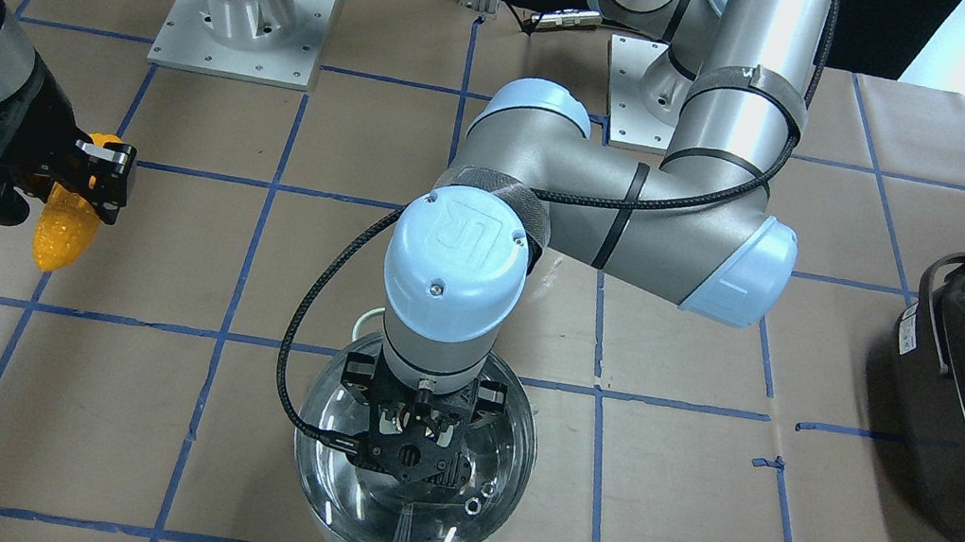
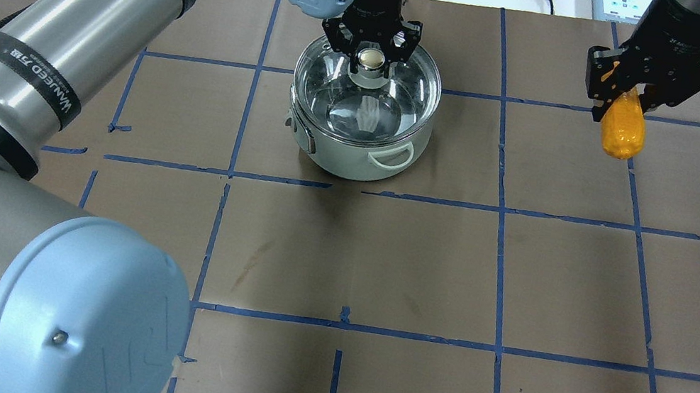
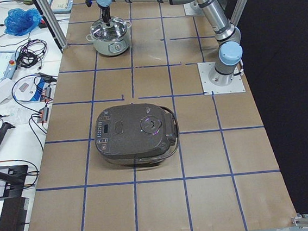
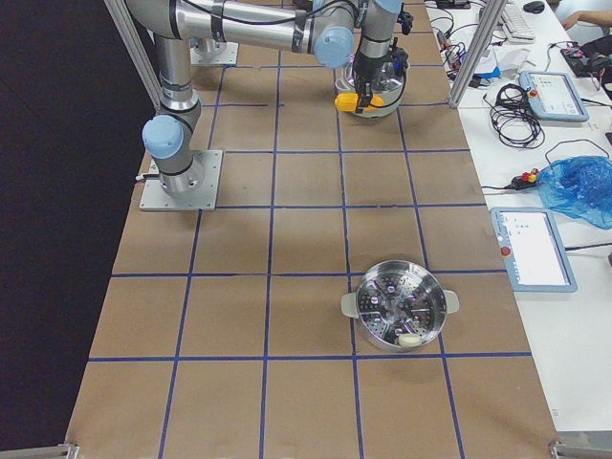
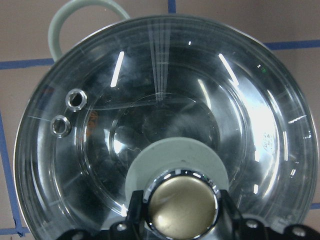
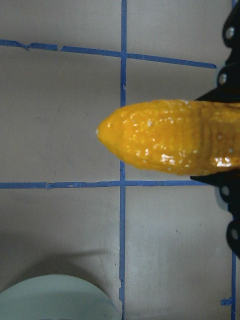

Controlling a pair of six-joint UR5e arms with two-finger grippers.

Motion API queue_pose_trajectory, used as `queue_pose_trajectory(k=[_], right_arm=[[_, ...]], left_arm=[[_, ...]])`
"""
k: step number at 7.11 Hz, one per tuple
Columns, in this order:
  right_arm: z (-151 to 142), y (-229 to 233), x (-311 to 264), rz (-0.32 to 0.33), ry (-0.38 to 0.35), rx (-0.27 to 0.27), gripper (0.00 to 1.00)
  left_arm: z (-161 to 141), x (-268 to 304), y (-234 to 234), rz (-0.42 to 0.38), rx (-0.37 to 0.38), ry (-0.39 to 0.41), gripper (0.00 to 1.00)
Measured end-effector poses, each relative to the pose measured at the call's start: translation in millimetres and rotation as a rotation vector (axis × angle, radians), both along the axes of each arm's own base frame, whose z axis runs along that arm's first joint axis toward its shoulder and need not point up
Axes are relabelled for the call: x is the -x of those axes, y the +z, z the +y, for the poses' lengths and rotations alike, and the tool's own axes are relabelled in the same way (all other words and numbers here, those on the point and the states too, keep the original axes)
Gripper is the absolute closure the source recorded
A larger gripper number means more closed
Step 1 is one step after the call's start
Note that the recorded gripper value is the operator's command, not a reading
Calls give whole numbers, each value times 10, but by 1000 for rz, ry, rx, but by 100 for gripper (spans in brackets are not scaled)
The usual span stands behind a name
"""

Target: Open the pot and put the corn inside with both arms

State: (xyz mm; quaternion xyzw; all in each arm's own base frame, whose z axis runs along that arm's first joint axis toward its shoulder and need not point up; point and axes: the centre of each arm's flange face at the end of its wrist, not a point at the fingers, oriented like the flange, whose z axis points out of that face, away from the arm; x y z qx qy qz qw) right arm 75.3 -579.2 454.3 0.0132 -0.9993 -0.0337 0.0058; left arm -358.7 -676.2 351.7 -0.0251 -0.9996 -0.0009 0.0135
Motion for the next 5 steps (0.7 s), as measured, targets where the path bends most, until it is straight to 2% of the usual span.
queue_pose_trajectory(k=[2, 3, 5], right_arm=[[-155, -25, -81, -12, 6, 10, 94], [-361, 6, -208, -23, 17, 30, 94], [-887, -95, -911, -26, 47, 60, 94]], left_arm=[[30, -83, 274, -13, 31, 15, 97], [83, -233, 561, -20, 45, 29, 97], [62, -1032, 1061, -30, 45, 65, 97]])
